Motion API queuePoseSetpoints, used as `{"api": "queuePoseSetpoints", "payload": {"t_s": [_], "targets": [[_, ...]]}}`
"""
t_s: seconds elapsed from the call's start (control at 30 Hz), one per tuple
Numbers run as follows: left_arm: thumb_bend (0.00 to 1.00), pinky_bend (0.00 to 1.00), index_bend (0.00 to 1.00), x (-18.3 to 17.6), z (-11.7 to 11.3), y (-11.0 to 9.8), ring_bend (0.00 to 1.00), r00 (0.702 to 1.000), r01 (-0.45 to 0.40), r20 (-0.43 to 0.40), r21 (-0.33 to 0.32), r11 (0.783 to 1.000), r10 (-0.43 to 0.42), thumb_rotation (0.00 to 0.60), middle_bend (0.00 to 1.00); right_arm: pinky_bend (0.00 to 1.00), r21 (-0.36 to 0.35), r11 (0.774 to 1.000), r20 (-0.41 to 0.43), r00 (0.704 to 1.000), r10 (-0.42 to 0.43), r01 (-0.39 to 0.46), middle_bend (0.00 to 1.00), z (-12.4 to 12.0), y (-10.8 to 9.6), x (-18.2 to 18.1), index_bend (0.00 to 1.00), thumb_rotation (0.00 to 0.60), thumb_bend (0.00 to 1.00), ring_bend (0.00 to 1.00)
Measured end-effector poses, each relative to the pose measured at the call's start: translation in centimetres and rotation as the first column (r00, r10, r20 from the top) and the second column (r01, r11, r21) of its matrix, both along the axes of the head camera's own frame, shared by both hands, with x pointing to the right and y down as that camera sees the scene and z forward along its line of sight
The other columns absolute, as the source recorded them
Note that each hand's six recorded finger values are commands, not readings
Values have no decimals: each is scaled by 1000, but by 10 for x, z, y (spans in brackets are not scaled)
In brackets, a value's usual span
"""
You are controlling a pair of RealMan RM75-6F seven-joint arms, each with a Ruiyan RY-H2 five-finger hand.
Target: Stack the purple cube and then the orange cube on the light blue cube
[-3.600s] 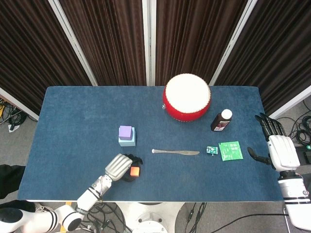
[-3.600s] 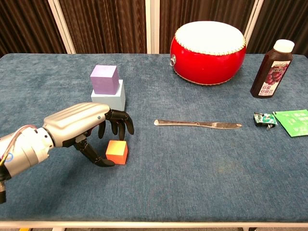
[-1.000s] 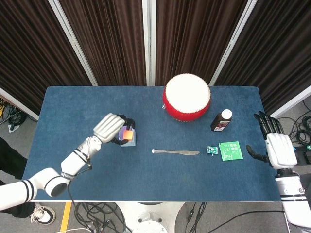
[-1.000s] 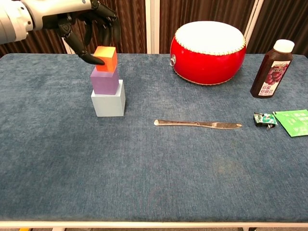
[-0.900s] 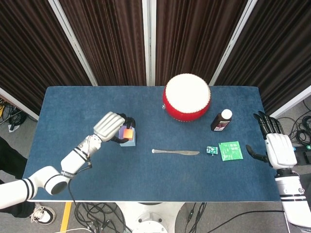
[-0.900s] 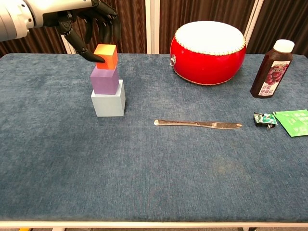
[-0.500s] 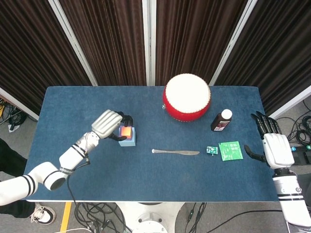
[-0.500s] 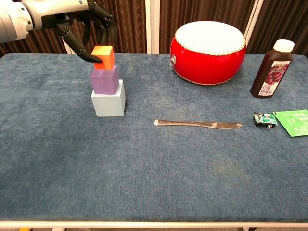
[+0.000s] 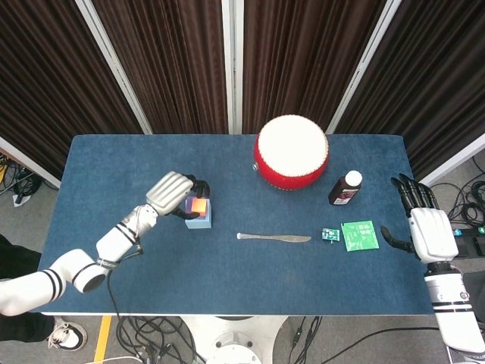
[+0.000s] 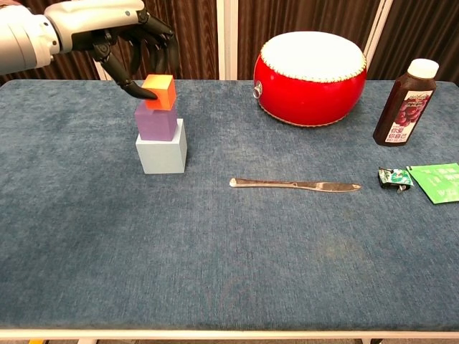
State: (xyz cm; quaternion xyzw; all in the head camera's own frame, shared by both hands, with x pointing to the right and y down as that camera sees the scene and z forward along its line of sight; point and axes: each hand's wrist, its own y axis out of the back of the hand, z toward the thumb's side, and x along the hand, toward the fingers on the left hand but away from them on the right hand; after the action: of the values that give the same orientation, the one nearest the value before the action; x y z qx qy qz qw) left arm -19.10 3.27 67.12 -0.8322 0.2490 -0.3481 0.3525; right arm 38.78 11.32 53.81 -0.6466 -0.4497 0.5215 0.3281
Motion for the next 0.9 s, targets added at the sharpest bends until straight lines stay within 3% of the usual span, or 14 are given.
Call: {"api": "queuePoseSetpoints", "payload": {"t_s": [0.9], "targets": [[238,569,502,-15,10,-11,476,1000,29,9,-11,1000,-29,600,644,0,-8,1000,-26,1000,-6,6,4,5,0,-4,0,600,216,0]]}}
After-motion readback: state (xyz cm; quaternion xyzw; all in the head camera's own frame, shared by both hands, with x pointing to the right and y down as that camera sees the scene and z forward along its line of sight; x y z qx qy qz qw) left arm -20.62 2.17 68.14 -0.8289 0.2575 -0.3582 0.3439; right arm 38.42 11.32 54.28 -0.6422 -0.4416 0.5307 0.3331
